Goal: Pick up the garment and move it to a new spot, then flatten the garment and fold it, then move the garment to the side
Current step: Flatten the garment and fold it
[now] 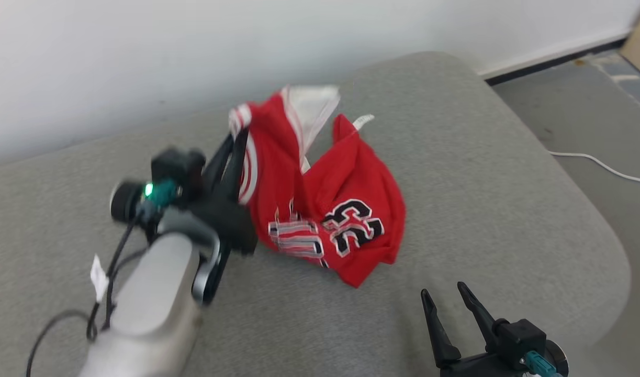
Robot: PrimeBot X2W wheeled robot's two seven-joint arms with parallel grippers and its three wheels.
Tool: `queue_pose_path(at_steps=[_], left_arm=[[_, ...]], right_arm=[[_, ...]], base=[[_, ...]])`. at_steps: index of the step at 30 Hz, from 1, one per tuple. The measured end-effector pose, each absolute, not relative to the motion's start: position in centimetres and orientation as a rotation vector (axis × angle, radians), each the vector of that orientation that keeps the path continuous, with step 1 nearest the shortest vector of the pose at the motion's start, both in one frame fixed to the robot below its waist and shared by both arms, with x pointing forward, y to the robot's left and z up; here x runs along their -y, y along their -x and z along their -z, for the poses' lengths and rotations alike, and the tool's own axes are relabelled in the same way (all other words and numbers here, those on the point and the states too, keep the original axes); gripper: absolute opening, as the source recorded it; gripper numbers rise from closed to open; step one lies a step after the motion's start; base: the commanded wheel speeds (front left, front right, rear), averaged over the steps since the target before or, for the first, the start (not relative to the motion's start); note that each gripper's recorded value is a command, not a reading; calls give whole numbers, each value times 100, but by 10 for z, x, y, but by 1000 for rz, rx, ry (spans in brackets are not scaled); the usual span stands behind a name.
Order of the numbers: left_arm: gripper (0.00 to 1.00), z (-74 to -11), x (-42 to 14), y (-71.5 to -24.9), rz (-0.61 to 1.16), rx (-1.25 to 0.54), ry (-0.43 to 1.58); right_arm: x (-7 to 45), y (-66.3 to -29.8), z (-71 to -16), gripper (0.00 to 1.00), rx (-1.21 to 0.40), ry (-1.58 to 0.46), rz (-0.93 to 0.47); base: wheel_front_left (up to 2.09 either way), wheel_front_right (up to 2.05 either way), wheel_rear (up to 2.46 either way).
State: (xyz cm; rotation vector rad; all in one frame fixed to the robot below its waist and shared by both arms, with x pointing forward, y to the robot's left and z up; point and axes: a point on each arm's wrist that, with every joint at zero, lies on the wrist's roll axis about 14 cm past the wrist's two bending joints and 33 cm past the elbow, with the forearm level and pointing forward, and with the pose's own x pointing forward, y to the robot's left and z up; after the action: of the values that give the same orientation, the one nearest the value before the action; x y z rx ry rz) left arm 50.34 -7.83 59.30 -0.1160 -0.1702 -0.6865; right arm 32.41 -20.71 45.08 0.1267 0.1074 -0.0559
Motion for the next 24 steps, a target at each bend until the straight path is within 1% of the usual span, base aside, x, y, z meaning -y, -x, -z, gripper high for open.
queue_pose_path(at_steps=[6,11,12,17,22,23,24], left_arm=[[0,-526,-1,-492,487,17,148],[0,-492,-60,-473,326,-59,167],[0,-483,-78,-465,272,-82,178],[0,-452,-114,-441,152,-167,190],[0,-430,-143,-430,42,-239,171],[39,-426,-147,-429,28,-255,164],[53,-420,-150,-427,13,-279,158]], right_arm=[[186,-336,-447,100,-121,-130,-16],[170,-342,-449,100,-120,-127,-68],[167,-343,-452,100,-114,-127,-81],[160,-341,-456,100,-105,-128,-103],[158,-342,-461,100,-92,-125,-109],[159,-342,-462,100,-90,-124,-108],[159,-342,-462,100,-88,-124,-107]], base=[[0,0,0],[0,0,0],[0,0,0],[0,0,0],[0,0,0],[0,0,0],[0,0,0]])
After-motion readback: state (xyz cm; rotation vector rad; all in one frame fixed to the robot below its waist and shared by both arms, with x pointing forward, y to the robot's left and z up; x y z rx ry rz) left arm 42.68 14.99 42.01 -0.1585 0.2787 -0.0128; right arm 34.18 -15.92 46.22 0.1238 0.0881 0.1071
